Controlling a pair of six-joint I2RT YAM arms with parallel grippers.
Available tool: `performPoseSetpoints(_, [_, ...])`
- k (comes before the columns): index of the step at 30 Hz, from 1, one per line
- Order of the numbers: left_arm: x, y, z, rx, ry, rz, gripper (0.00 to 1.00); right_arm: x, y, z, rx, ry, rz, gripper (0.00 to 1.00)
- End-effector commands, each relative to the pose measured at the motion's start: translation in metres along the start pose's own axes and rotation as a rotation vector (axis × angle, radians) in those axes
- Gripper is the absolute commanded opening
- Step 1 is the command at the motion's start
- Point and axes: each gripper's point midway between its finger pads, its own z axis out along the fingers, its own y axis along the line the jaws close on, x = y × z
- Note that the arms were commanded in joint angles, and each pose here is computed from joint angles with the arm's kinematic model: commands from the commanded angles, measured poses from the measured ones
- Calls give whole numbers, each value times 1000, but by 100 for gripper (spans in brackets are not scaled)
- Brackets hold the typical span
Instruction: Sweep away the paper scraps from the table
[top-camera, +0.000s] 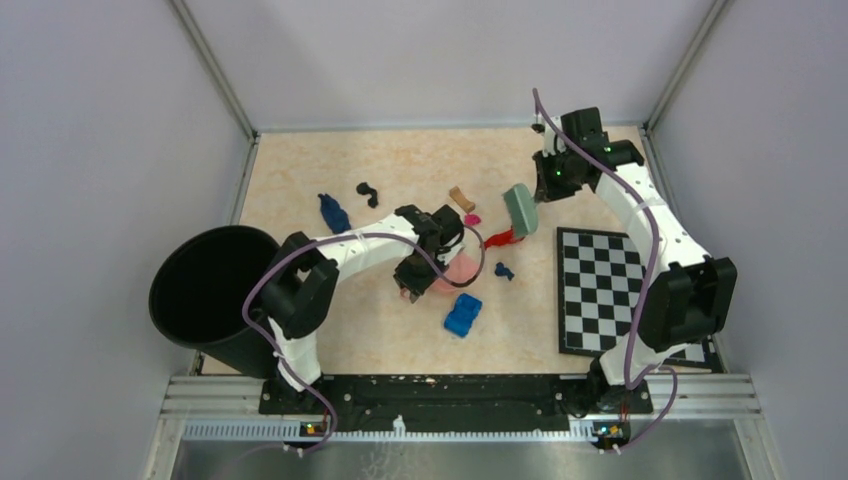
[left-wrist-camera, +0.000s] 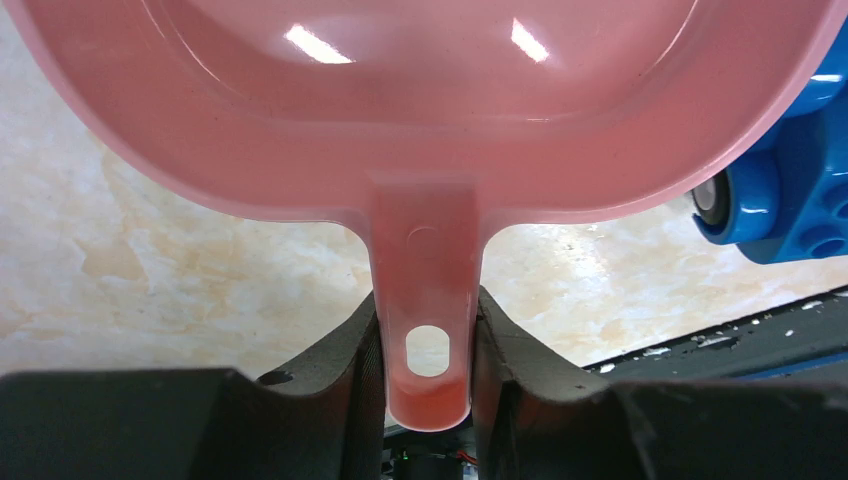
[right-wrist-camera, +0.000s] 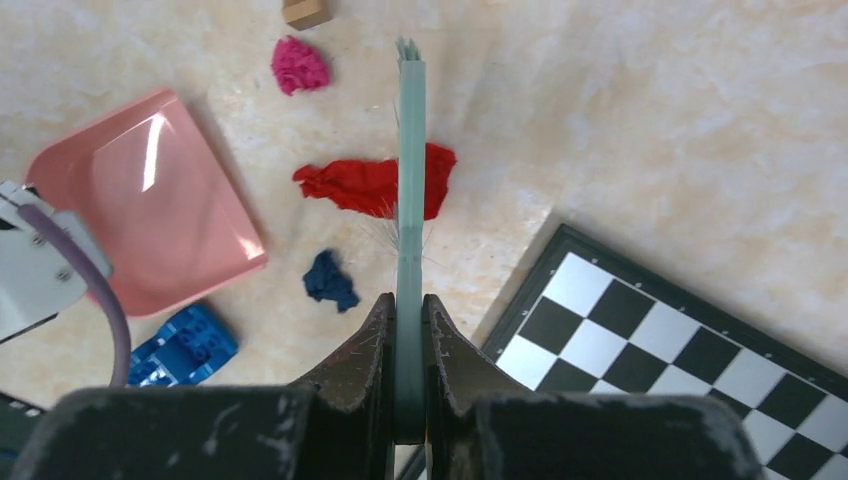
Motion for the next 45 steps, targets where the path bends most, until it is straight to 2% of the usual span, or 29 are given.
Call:
performPoseSetpoints(1, [-7,-9,-5,73,21,41,5,-33,-23,-19,132,-123,-58,0])
performPoseSetpoints(7, [-20,-14,-2,98,43,50,5,-21,-43,0,222,-66,-61,0])
performPoseSetpoints(10, [-28,-15,0,105,48,73,5,-10,-43,15,213,-18,-49,0])
performPoseSetpoints(14, [-38,-19,4,123,63,80,4,0,-23,37,155,32,-59,0])
performPoseSetpoints(18, [-49,-21,7,130,63,84,4,2,16,48,25,51,-62,0])
performPoseSetpoints(21, [-54,-21,9,125,58,83,4,-6,40,42,-80,36,-39,0])
performPoseSetpoints(25, [-58,-18,8,107,42,72,4,-15,55,19,-139,23,-6,0])
performPoseSetpoints(32, [-77,-12,-9,65,-77,29,3,-21,55,-9,-201,23,-8,0])
performPoseSetpoints(35, [-72,-13,-15,73,-62,21,3,-41,40,-17,-184,-36,-105,0])
performPoseSetpoints(39, [-46,-9,-20,49,18,-19,3,-59,10,-19,-32,-93,-311,0])
performPoseSetpoints(45, [-25,-10,-23,51,52,-44,3,-69,-13,-5,165,-92,-531,0])
